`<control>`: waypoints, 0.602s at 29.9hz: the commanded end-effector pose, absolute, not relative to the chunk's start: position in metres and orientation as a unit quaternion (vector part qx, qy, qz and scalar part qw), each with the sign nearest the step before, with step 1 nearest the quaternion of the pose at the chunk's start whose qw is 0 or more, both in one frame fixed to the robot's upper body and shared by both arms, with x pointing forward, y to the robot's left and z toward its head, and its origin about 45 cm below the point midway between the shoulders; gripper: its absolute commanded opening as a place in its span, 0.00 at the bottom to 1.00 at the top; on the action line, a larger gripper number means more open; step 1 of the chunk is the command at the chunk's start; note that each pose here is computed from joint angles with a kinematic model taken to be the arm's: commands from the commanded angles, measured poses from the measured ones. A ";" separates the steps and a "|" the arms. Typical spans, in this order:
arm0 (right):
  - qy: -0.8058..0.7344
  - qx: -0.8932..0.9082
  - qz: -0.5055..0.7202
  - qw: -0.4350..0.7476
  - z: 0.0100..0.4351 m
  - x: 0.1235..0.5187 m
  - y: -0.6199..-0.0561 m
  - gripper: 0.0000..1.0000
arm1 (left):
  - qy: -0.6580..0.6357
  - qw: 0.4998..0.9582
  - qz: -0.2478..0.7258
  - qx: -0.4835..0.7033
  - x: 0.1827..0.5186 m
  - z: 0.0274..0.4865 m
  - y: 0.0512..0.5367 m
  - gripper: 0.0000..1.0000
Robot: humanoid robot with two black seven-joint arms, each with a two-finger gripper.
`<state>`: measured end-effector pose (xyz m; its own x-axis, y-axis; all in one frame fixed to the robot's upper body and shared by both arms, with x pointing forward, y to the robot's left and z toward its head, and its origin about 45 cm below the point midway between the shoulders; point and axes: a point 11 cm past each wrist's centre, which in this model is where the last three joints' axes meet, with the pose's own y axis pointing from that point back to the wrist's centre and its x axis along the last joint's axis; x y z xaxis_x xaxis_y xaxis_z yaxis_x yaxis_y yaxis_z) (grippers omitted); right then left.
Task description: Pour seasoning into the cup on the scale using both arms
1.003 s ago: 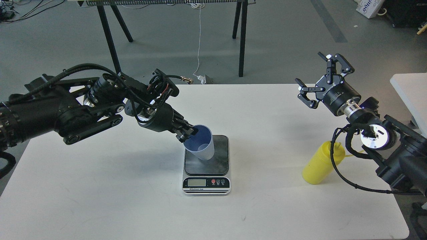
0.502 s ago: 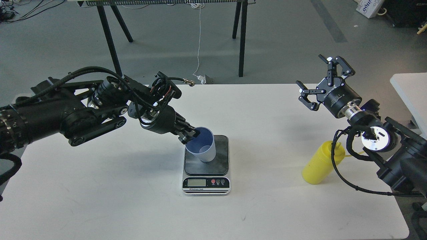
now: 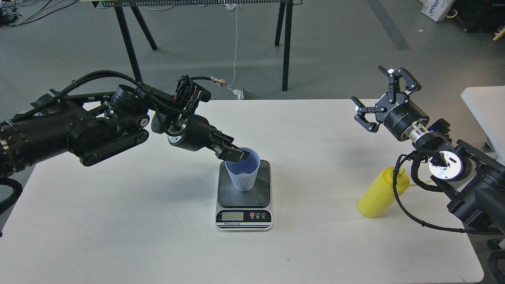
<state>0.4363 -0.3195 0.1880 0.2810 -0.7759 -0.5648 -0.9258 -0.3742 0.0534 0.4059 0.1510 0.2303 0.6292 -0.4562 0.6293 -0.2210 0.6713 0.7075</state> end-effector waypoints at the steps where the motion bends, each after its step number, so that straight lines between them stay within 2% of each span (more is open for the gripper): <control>1: 0.541 -0.786 0.258 0.153 0.193 0.438 -0.320 0.99 | -0.409 0.831 -0.013 0.377 0.426 0.262 0.156 0.89; 5: 0.535 -0.792 0.241 0.171 0.216 0.447 -0.322 0.99 | -0.384 0.855 0.077 0.340 0.452 0.310 0.172 0.91; 8: 0.513 -0.815 0.202 0.178 0.263 0.461 -0.320 0.99 | -0.368 0.862 0.140 0.320 0.468 0.340 0.196 0.95; 12: 0.503 -0.830 0.163 0.177 0.317 0.472 -0.327 0.99 | -0.347 0.857 0.212 0.318 0.480 0.358 0.245 0.97; 18: 0.569 -0.786 0.152 0.186 0.382 0.491 -0.359 0.99 | -0.322 0.865 0.250 0.295 0.477 0.365 0.267 0.97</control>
